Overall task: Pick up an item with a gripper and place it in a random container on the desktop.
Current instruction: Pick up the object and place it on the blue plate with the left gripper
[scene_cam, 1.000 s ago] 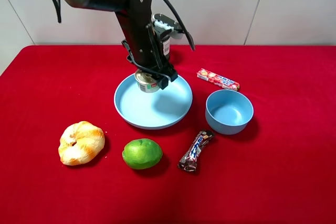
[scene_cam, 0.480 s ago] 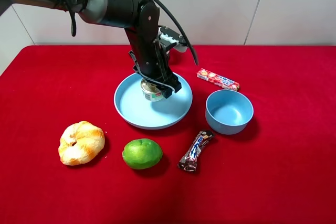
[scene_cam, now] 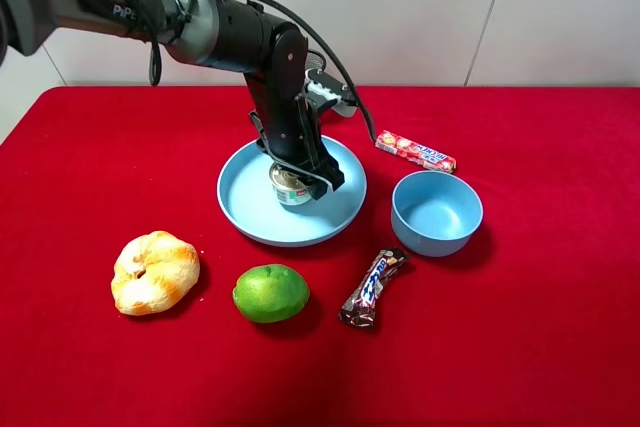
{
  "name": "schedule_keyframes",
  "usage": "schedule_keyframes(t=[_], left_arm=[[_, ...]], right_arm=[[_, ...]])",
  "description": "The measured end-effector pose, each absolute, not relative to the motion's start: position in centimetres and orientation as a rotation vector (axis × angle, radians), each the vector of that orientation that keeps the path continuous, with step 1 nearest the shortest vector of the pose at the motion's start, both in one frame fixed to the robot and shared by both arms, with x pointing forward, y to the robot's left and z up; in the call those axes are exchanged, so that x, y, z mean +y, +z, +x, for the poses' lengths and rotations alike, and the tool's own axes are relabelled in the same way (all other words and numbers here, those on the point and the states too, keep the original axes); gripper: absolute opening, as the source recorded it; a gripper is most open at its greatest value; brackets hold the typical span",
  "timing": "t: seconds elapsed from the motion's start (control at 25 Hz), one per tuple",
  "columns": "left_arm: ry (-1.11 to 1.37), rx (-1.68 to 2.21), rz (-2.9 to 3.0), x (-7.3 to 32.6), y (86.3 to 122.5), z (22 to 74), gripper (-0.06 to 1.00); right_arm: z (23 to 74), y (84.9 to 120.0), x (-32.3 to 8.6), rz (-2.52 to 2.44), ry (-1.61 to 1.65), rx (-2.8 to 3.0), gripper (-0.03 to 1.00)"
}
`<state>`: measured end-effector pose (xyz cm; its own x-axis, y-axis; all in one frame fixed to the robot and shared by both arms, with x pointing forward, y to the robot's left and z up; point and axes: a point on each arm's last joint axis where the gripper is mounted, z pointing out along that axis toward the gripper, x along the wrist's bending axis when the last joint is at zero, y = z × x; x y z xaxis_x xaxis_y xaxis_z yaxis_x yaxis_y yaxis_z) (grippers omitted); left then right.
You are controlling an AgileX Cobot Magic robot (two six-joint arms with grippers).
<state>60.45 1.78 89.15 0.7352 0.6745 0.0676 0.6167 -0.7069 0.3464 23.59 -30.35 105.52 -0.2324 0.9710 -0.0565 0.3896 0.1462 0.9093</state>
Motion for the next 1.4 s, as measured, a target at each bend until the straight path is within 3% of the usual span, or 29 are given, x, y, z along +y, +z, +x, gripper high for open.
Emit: schedule_keyframes(t=[1.12, 1.4], left_arm=[[0.297, 0.945, 2.64, 1.53, 88.83, 60.62, 0.64], [0.315, 0.816, 2.688, 1.44, 88.86, 60.59, 0.95]], right_arm=[[23.59, 105.52, -30.35, 1.314, 1.061, 1.73, 0.69], [23.59, 105.52, -30.35, 1.314, 1.061, 1.73, 0.69]])
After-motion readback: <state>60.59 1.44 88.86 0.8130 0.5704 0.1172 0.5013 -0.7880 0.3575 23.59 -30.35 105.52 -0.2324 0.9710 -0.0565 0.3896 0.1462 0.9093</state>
